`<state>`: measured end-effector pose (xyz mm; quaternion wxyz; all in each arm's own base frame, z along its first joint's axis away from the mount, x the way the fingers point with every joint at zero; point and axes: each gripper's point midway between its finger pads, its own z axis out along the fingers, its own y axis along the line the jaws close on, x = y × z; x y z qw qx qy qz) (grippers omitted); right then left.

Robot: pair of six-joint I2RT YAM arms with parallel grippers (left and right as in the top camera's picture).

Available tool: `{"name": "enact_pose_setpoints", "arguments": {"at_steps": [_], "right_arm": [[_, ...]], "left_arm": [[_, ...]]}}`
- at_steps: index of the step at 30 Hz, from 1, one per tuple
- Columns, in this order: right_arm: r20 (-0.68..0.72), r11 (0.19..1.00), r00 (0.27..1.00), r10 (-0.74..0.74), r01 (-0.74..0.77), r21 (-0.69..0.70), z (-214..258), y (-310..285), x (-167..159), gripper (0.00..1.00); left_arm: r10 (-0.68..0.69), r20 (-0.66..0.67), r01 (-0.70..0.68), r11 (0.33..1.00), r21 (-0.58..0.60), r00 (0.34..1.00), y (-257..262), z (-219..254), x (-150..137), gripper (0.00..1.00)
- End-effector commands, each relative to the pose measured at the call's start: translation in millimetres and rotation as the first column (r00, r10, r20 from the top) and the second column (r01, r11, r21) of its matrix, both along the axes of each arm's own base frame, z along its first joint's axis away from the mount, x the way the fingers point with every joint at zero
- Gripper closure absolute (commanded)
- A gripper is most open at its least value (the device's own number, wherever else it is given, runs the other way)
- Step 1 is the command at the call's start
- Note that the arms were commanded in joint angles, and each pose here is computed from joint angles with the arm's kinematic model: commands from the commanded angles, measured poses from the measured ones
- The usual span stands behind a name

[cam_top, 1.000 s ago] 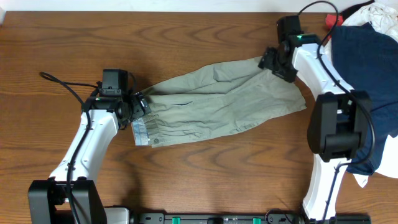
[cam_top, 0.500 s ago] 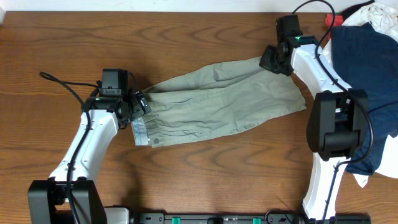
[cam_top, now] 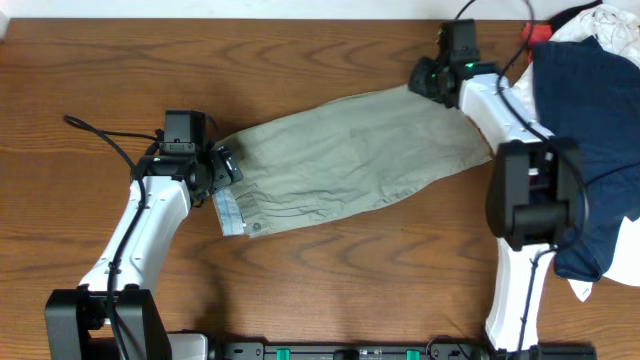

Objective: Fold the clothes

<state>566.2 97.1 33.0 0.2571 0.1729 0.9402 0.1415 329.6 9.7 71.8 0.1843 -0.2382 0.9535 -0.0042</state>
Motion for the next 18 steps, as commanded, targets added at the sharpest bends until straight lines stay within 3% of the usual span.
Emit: {"name": "enact_pose_setpoints", "arguments": {"at_steps": [1,3,7,12,18], "right_arm": [[-0.021,0.999,0.999,0.031,-0.031,-0.009,-20.0,11.4,-1.9,0.20],[0.006,0.999,0.999,0.049,-0.049,-0.008,-7.9,11.2,1.0,0.09],[0.081,0.993,0.990,0.113,-0.109,-0.051,35.3,7.8,3.1,0.01],[0.132,0.965,0.962,0.239,-0.220,-0.141,87.7,6.6,-10.1,0.01],[0.061,0.932,0.944,0.323,-0.306,-0.195,94.6,2.0,-34.1,0.01]], "left_arm": [[0.011,0.005,-0.011,1.000,0.012,1.000,1.9,2.2,3.1,0.02],[0.011,0.008,-0.011,1.000,0.012,1.000,1.9,2.3,3.8,0.02],[0.011,0.019,-0.011,1.000,0.011,1.000,1.8,3.4,6.4,0.02],[-0.012,0.001,0.012,1.000,0.016,1.000,1.1,-2.6,2.6,0.02],[-0.222,-0.050,0.217,0.973,-0.083,0.974,-25.3,-27.9,2.8,0.02]]}}
